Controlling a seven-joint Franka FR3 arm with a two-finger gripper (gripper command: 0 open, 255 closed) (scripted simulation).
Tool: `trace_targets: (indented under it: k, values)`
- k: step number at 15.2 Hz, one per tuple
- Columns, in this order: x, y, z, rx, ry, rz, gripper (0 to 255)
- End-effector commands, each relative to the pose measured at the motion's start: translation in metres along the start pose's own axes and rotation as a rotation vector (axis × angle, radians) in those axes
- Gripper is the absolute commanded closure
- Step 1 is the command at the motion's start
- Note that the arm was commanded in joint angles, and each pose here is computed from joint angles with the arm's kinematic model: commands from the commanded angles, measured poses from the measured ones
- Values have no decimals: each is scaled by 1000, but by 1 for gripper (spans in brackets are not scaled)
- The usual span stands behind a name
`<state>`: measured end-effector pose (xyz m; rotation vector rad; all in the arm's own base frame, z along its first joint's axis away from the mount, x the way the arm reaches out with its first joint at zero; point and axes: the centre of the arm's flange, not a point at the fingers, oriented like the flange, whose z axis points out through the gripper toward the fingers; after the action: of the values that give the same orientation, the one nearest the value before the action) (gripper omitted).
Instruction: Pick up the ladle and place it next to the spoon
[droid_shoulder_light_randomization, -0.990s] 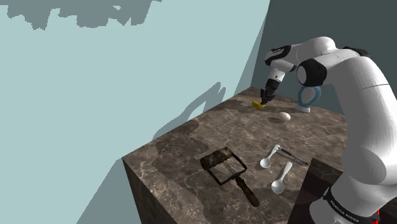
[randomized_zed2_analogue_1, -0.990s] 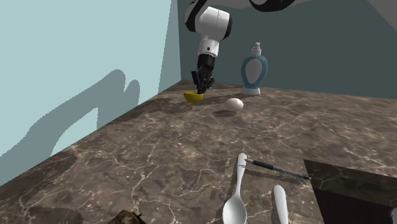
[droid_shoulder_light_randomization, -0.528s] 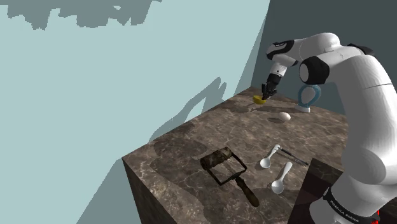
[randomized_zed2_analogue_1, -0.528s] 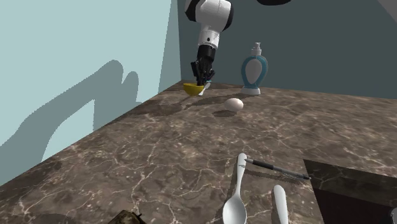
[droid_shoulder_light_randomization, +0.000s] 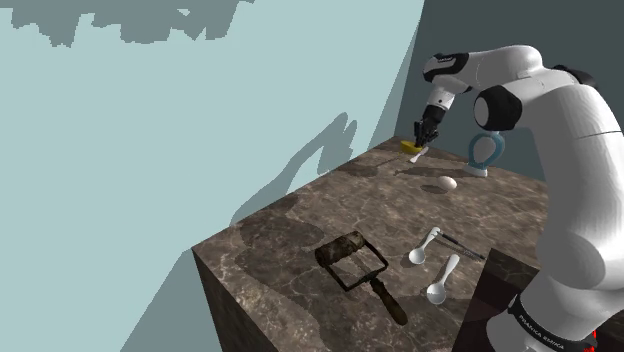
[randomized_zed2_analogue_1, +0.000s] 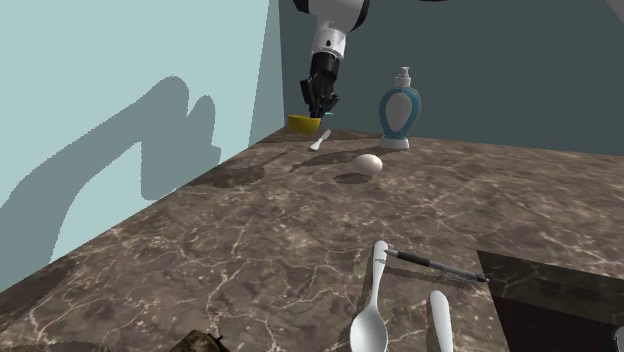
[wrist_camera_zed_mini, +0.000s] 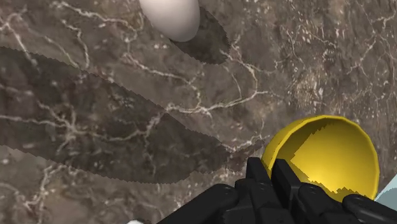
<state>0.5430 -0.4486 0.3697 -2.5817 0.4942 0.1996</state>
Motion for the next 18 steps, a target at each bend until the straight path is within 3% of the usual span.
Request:
trace_targets:
  k: [1,6,18]
  values:
    - [-2,-5,-9,0,-1,0,255]
    - [-8,-16,-30,0,-1,0,255]
    - [-87,-128,48,0,-1,0,255]
